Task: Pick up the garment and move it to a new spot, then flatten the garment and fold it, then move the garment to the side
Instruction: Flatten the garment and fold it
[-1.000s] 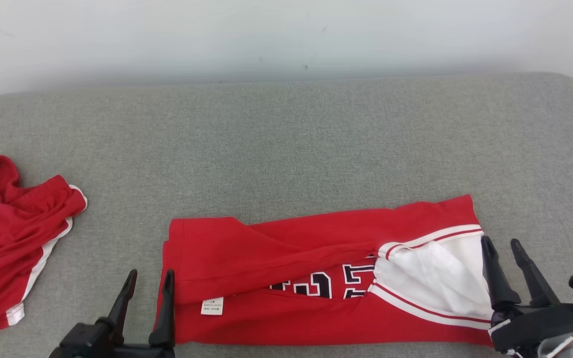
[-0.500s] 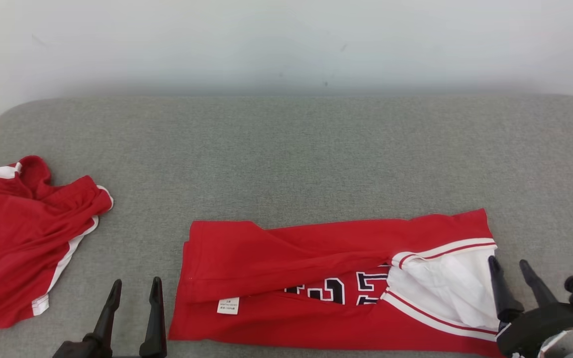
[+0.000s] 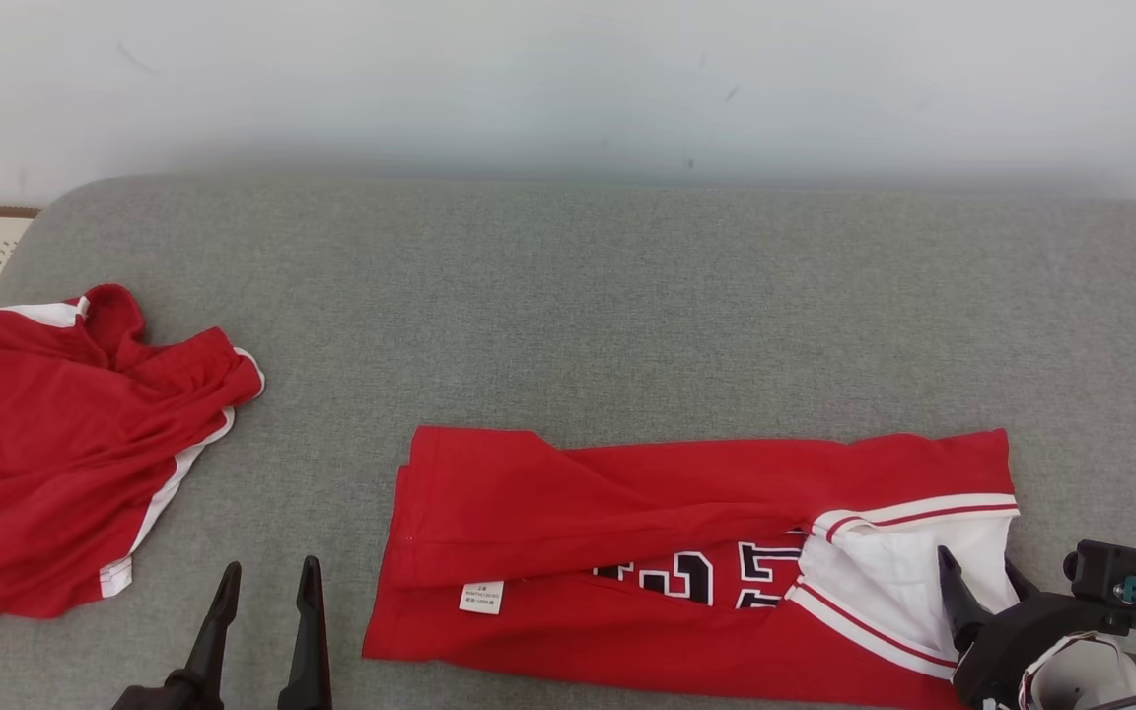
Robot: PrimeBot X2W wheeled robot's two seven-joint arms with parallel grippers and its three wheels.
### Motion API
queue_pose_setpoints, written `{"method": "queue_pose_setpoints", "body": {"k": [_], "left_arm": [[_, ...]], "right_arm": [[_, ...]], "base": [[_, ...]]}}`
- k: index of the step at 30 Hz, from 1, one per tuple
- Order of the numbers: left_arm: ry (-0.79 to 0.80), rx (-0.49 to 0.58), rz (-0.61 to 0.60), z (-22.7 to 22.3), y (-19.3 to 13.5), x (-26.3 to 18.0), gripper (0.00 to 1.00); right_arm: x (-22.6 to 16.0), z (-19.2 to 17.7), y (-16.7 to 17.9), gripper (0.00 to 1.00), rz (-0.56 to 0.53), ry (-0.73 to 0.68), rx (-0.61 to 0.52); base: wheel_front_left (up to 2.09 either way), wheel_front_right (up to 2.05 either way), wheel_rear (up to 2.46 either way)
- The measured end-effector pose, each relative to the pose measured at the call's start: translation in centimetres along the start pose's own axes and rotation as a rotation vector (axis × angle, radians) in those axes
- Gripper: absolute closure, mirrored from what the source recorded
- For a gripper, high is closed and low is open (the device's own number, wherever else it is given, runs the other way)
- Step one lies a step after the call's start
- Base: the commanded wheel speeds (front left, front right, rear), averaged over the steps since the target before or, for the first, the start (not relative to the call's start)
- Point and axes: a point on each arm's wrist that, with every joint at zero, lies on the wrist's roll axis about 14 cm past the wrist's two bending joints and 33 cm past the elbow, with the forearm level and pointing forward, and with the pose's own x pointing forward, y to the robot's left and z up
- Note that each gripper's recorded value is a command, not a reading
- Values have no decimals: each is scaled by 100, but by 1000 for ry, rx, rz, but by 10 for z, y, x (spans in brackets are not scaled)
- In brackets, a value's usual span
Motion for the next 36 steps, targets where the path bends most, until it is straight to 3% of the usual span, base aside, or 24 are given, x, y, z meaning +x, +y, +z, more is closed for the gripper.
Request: {"method": "queue_pose_setpoints", "body": {"k": [1, 2, 3, 4, 10, 16, 20, 24, 36], "left_arm": [[0, 1, 3, 0, 1, 0, 0], [0, 1, 5, 0, 2, -1, 0], [1, 1, 7, 0, 2, -1, 0], [1, 1, 9, 0, 3, -1, 0], [4, 1, 16, -1, 4, 0, 0], [0, -6, 3, -1, -1, 3, 0], [-3, -15, -7, 0, -5, 4, 0], [-3, -19, -13, 0, -8, 6, 0], [5, -28, -42, -5, -19, 12, 0]], "right_arm": [[2, -2, 1, 0, 3, 12, 1], [3, -3, 2, 51, 4, 16, 5], [4, -3, 2, 84, 5, 19, 9], [5, -4, 4, 100, 10, 24, 9], [8, 4, -2, 100, 1, -7, 8], [-6, 45, -68, 100, -149, -126, -31], [-15, 54, -80, 100, -176, -152, -32], [-14, 67, -61, 100, -119, -197, 16], [-31, 99, 44, 100, 235, -241, 147]], "base": [[0, 0, 0], [0, 0, 0], [0, 0, 0], [0, 0, 0], [0, 0, 0], [0, 0, 0], [0, 0, 0], [0, 0, 0], [0, 0, 0]]}}
